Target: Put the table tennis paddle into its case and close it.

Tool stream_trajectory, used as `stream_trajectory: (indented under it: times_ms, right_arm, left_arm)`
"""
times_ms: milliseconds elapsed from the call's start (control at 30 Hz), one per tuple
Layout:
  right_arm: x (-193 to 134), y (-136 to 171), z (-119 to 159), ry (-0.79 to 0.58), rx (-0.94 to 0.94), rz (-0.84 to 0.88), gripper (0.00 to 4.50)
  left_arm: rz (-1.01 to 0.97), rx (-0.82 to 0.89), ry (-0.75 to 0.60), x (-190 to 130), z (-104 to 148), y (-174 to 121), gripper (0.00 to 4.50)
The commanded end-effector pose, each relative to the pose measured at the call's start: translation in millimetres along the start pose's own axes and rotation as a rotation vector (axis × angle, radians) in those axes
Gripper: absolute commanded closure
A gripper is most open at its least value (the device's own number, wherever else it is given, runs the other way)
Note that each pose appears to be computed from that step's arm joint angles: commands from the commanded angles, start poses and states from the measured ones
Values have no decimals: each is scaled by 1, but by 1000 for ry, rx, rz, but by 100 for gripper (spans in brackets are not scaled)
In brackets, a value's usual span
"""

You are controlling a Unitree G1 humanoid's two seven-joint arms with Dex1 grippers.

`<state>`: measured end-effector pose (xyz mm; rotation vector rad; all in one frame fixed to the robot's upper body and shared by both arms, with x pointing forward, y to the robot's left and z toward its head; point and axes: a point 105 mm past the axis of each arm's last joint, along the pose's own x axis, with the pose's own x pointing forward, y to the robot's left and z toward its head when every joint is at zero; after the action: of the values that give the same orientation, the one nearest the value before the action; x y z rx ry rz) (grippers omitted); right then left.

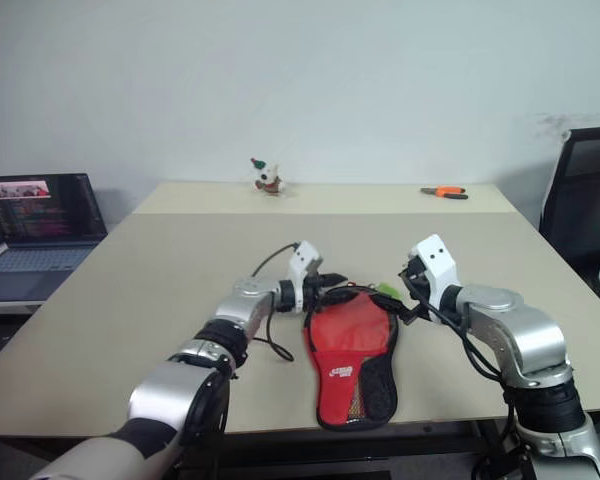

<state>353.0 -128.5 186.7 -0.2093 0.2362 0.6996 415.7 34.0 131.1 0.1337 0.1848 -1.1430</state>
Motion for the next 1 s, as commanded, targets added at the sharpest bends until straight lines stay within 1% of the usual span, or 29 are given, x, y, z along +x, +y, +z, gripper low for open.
stream_trajectory:
  times_ms: [33, 133, 200, 267, 367, 467, 500, 633, 700, 833, 1000]
  right_arm:
    - [3, -4, 4, -21, -63, -32, 0]
    - [5, -3, 2, -13, -72, -28, 0]
    - [6, -3, 1, -10, -77, -27, 0]
    - [8, -3, 0, -7, -81, -26, 0]
    - [10, -2, -2, -5, -83, -24, 0]
    - [14, -2, -4, 0, -86, -26, 0]
    - [15, -2, -5, 2, -86, -27, 0]
    - [23, -3, -8, 12, -84, -33, 0]
    - [29, -7, -9, 16, -85, -51, 0]
    - [40, -11, -11, 25, -105, -73, 0]
    - [59, -16, -16, 39, -120, -94, 0]
  left_arm:
    - [-203, -4, 42, 3, -6, -24, 166]
    - [-314, 22, 94, -4, -12, -35, 166]
    - [-305, 47, 118, -7, -14, -31, 166]
    - [-235, 69, 137, -9, -17, -22, 166]
    - [-152, 106, 132, -9, -18, -13, 115]
    - [-132, 102, 110, -7, -17, -12, 10]
    - [-137, 103, 107, -6, -17, -13, 4]
    - [-254, 145, 110, -2, -19, -30, 4]
    - [-280, 178, 137, 0, -24, -34, 4]
    - [-277, 199, 179, 0, -32, -34, 4]
    - [-242, 176, 203, -4, -37, -28, 4]
